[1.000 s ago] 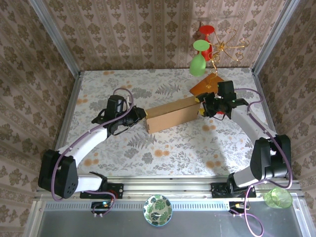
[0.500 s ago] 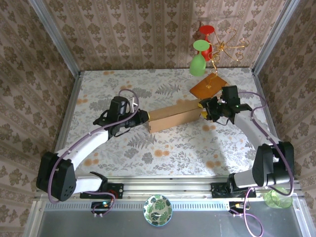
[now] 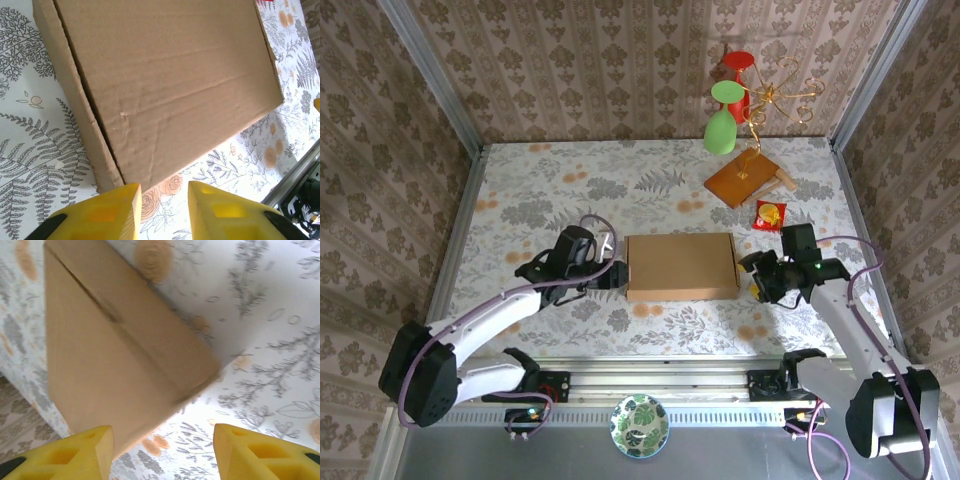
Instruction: Fold the paper box
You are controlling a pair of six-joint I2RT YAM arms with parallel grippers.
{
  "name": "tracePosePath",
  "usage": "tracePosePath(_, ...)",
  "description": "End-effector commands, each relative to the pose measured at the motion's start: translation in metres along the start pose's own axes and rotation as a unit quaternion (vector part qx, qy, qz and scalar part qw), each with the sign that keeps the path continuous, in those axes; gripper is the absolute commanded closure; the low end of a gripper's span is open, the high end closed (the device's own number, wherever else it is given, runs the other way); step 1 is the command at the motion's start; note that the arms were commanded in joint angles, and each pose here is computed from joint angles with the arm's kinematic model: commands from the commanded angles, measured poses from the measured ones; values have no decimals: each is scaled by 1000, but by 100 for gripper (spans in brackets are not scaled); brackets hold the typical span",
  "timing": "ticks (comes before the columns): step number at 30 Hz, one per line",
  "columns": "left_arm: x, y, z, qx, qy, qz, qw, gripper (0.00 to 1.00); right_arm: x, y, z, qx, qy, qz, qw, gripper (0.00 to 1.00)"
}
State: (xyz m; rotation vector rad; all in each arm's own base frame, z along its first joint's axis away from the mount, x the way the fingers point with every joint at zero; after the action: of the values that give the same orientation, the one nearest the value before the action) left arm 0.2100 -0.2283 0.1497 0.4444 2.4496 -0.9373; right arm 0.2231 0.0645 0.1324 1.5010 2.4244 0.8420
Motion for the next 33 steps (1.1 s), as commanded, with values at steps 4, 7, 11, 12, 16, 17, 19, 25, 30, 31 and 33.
tracePosePath(4, -29, -9, -22, -5, -50, -13, 999, 56, -13, 20, -9, 10, -31, -27, 999, 43)
tracePosePath(7, -46, 1, -29, -12, -60, -42, 997, 56, -20, 32, -3, 15, -28, -48, 998, 43)
tracePosePath(11, -68, 26, -51, -51, -97, -63, 992, 21, -33, 43, 5, 23, -41, -112, 993, 40)
tracePosePath(12, -74, 39, -62, -70, -116, -74, 988, 0, -38, 48, 3, 24, -56, -135, 989, 37)
tracePosePath(16, -89, 80, -108, -184, -195, -97, 959, 0, -60, 68, -36, 12, -189, -227, 955, 0)
tracePosePath(17, -90, 89, -119, -215, -211, -95, 949, 0, -63, 74, -48, -4, -223, -252, 942, 0)
tracePosePath(19, -91, 102, -138, -278, -230, -76, 930, 0, -76, 72, -67, 1, -295, -252, 922, 0)
tracePosePath(25, -79, 136, -159, -427, -201, 58, 880, 0, -114, 56, -81, 51, -469, -307, 827, 0)
tracePosePath(30, -72, 158, -125, -408, -170, 185, 878, 0, -117, 47, -40, 61, -470, -434, 766, 0)
tracePosePath(31, -69, 169, -119, -405, -157, 176, 883, 0, -116, 47, -32, 53, -465, -446, 763, 0)
tracePosePath(33, -64, 189, -107, -384, -136, 146, 901, 0, -115, 47, -20, 19, -469, -450, 760, 0)
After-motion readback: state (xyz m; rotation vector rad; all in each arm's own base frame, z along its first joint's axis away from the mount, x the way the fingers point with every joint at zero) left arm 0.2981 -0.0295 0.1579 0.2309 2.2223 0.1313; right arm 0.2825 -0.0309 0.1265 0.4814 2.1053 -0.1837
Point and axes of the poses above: each hand's point on the last joint's axis, 136 mm out from that joint toward the fingers, its own z axis out along the fingers, its own y axis along the line the jaws close on, x = y × z, the point moved 3 cm from there along -z, back along the fingers, and after that the axes turned 5 degrees about z, right-handed, at the moved point
